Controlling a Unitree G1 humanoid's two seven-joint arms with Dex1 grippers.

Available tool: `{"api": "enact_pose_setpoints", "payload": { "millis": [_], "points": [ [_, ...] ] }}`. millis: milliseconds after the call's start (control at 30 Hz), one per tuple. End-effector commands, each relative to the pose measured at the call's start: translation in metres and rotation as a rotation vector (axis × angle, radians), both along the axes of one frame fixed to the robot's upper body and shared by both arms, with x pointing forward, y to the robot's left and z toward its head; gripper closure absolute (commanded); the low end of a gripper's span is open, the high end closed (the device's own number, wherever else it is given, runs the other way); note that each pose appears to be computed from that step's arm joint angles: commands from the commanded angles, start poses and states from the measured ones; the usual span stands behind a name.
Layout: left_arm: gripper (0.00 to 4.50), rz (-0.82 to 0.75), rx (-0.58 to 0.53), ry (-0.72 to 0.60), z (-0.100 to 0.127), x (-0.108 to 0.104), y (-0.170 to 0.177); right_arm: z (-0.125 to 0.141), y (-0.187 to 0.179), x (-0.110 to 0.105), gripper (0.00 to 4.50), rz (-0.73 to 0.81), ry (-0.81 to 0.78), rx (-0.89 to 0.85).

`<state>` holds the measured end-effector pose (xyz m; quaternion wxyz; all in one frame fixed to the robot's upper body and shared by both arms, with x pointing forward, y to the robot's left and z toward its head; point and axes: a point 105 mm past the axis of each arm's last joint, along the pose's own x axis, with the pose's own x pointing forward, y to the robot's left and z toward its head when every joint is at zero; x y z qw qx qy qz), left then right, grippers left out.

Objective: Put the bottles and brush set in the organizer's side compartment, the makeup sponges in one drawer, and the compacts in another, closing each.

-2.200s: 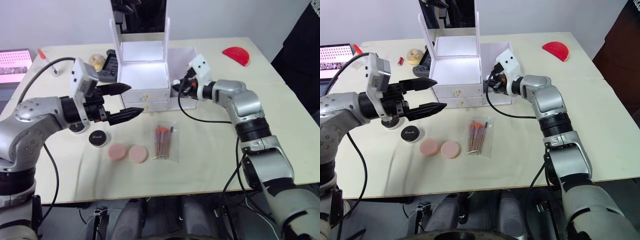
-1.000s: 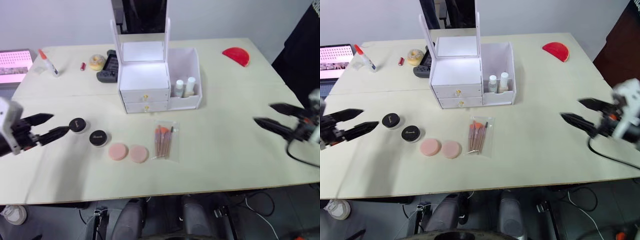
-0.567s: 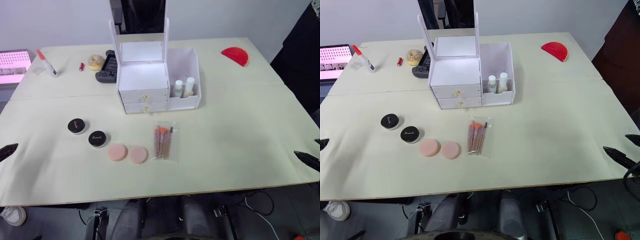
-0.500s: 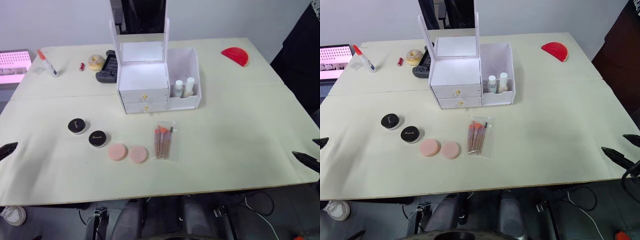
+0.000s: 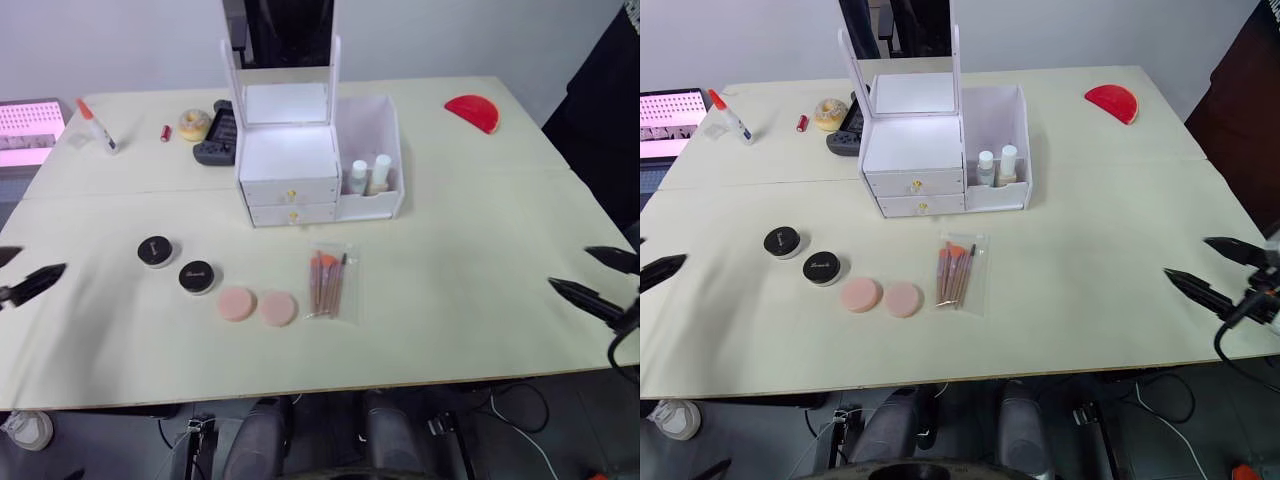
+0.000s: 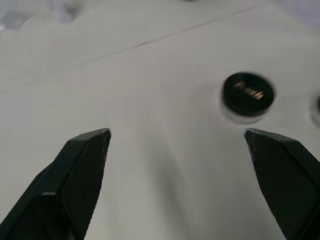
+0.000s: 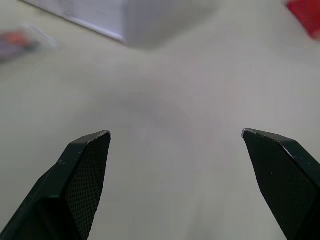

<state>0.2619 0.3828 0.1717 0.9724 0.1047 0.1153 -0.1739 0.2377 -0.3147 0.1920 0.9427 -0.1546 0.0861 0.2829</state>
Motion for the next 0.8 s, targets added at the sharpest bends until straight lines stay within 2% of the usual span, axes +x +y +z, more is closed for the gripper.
{"api": "enact_pose_setpoints", "payload": {
  "millis": [33,167,333,433,533,600,700,800],
  "points": [
    [0.0,-0.194,-0.005,-0.056,0.016,0.021,-0.061,0.022,0.044,0.009,0.03,0.153,-0.047,-0.01],
    [0.0,-0.467,-0.052,-0.062,0.013,0.037,-0.151,0.024,0.097,0.025,0.03,0.306,-0.025,-0.002],
    [0.0,-0.774,-0.091,-0.044,0.003,0.034,-0.245,0.01,0.15,0.035,0.03,0.431,0.096,0.059],
    [0.0,-0.861,-0.111,-0.03,-0.003,0.032,-0.272,-0.003,0.166,0.042,0.03,0.43,0.18,0.084],
    [0.0,-0.926,-0.078,0.003,-0.014,0.029,-0.286,-0.015,0.175,0.051,0.03,0.381,0.289,0.146],
    [0.0,-0.947,-0.059,0.021,-0.02,0.03,-0.29,-0.021,0.183,0.05,0.03,0.389,0.357,0.17],
    [0.87,-0.96,-0.067,0.032,-0.025,0.034,-0.295,-0.025,0.19,0.052,0.0,0.371,0.485,0.255],
    [2.52,-0.987,-0.087,0.044,-0.026,0.041,-0.303,-0.034,0.192,0.06,0.0,0.304,0.651,0.348]
  ]
}}
